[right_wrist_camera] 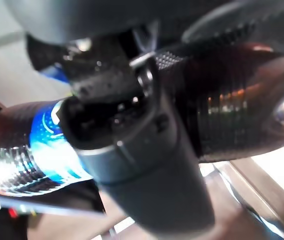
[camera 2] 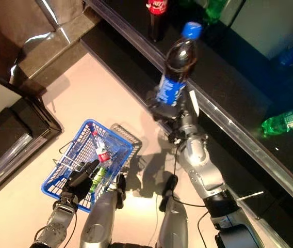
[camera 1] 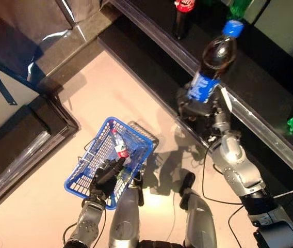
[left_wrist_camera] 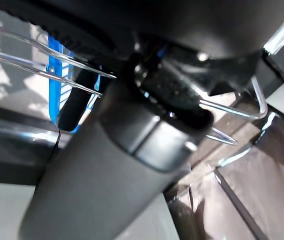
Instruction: Pick up the drink and place into the basket.
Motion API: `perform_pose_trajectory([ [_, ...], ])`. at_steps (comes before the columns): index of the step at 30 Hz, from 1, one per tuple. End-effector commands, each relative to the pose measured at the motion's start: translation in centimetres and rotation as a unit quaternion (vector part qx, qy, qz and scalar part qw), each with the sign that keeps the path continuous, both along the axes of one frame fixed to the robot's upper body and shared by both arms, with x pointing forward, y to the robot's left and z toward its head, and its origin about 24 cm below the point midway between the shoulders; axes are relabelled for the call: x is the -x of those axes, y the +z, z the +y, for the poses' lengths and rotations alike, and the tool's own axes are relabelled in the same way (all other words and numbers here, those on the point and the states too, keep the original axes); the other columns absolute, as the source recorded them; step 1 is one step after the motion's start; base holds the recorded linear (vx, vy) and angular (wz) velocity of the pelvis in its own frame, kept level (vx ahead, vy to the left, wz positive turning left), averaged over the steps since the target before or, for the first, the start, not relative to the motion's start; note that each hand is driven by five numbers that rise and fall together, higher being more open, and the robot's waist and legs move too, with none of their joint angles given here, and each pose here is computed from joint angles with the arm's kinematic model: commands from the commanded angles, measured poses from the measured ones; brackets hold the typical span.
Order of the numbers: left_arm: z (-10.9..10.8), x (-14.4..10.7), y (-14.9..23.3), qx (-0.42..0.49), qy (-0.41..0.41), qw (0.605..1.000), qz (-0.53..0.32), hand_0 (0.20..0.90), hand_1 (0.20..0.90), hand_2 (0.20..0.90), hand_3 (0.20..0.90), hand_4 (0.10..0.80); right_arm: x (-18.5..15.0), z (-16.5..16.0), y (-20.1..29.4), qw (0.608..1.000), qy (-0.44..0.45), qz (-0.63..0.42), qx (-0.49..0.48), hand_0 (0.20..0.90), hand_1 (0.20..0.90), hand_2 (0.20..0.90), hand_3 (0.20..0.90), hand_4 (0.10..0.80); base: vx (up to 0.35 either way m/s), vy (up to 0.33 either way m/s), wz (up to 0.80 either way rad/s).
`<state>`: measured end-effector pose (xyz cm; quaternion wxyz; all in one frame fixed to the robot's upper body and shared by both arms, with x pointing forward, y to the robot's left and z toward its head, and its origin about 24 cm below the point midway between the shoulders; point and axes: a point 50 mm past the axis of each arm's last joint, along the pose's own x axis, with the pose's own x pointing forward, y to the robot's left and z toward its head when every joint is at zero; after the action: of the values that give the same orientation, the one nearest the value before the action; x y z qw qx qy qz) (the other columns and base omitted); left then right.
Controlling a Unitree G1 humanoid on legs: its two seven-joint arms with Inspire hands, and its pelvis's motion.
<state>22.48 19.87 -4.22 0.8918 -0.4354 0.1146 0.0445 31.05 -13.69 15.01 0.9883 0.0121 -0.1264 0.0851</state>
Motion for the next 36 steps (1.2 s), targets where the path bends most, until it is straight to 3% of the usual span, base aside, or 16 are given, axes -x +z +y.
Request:
perform_pose_trajectory([
  [1,-2.6,-2.4,10.6,0.010,-0.092,0.951,-0.295,0.300,0.300,0.300,0.200,0.100,3.8,3.0,9.6,0.965,0.119,-0.223,-0.067,0.300,0.300,0.300,0.200,0.100,0.000,0.000,0.00],
  [14,-6.0,-1.8,15.5,0.049,-0.206,0.904,-0.372,0.300,0.300,0.300,0.200,0.100,2.8,5.7,6.4,0.983,0.104,-0.136,-0.070,0.300,0.300,0.300,0.200,0.100,0.030,-0.018,0.12],
  [36,-10.3,0.8,21.5,0.119,-0.391,0.760,-0.505,0.300,0.300,0.300,0.200,0.100,-0.4,10.3,-0.2,0.996,0.066,0.042,-0.040,0.300,0.300,0.300,0.200,0.100,0.027,0.002,0.13],
])
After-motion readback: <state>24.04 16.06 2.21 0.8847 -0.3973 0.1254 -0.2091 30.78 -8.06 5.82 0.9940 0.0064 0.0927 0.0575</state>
